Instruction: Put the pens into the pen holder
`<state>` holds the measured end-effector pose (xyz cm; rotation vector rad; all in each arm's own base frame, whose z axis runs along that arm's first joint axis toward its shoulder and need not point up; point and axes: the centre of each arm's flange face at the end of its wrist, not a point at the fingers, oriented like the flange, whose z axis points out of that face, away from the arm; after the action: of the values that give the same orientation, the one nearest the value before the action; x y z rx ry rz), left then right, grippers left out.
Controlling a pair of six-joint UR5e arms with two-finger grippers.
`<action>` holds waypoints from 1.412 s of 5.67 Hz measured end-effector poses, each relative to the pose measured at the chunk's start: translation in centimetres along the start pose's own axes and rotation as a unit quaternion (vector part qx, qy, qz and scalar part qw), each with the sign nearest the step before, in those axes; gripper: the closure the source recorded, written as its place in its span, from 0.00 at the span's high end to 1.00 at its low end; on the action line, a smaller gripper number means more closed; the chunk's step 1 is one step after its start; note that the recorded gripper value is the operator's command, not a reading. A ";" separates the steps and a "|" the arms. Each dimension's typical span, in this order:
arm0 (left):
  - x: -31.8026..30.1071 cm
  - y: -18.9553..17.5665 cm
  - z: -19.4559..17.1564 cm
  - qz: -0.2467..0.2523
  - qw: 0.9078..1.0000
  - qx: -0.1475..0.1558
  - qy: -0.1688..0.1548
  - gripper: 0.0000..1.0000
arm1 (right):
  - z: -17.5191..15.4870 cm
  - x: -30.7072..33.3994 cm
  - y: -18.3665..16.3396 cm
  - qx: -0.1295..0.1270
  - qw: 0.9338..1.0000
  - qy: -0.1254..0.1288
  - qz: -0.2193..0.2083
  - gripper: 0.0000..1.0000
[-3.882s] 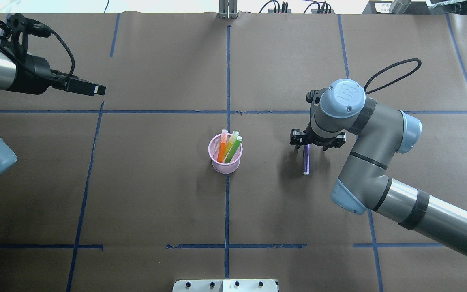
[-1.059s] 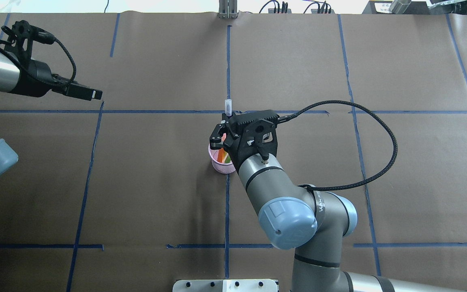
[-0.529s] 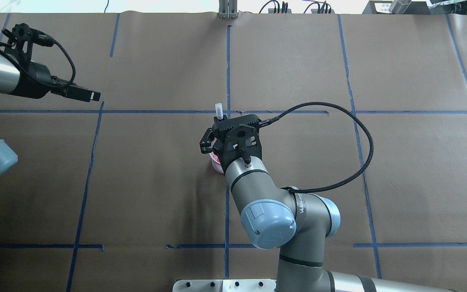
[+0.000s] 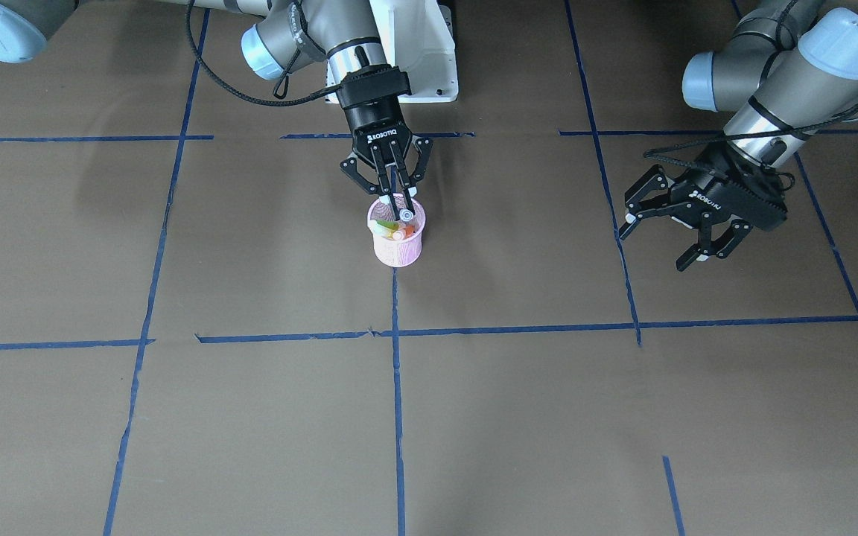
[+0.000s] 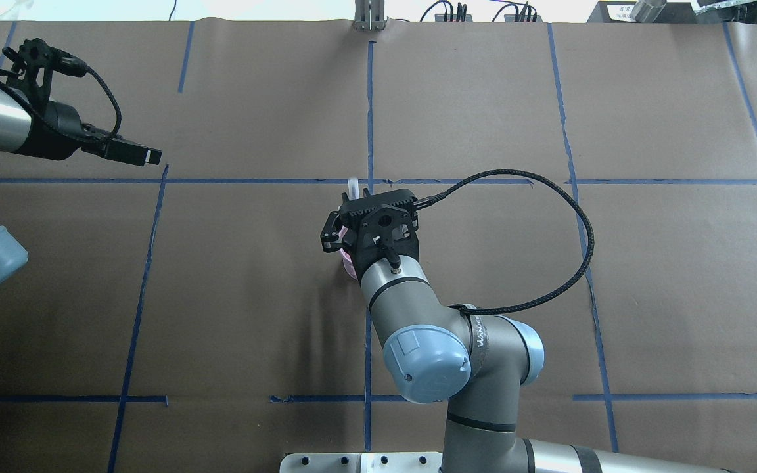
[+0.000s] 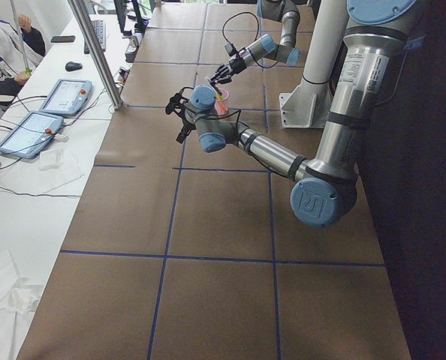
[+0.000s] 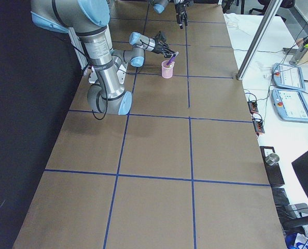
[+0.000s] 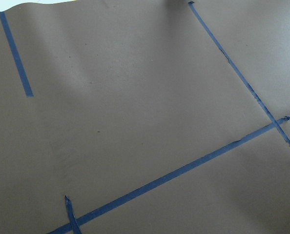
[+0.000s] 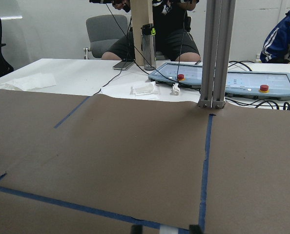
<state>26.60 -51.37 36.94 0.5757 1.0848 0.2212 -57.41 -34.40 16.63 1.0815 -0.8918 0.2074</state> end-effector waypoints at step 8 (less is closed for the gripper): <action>-12.5 2.2 -5.0 0.035 0.994 -0.030 -0.096 1.00 | -1.2 25.9 -16.9 -0.260 0.963 -0.066 -0.006 1.00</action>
<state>16.62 -53.43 46.05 0.5695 0.8702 0.2543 -30.71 -48.42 23.49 0.6137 -0.9882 -0.1114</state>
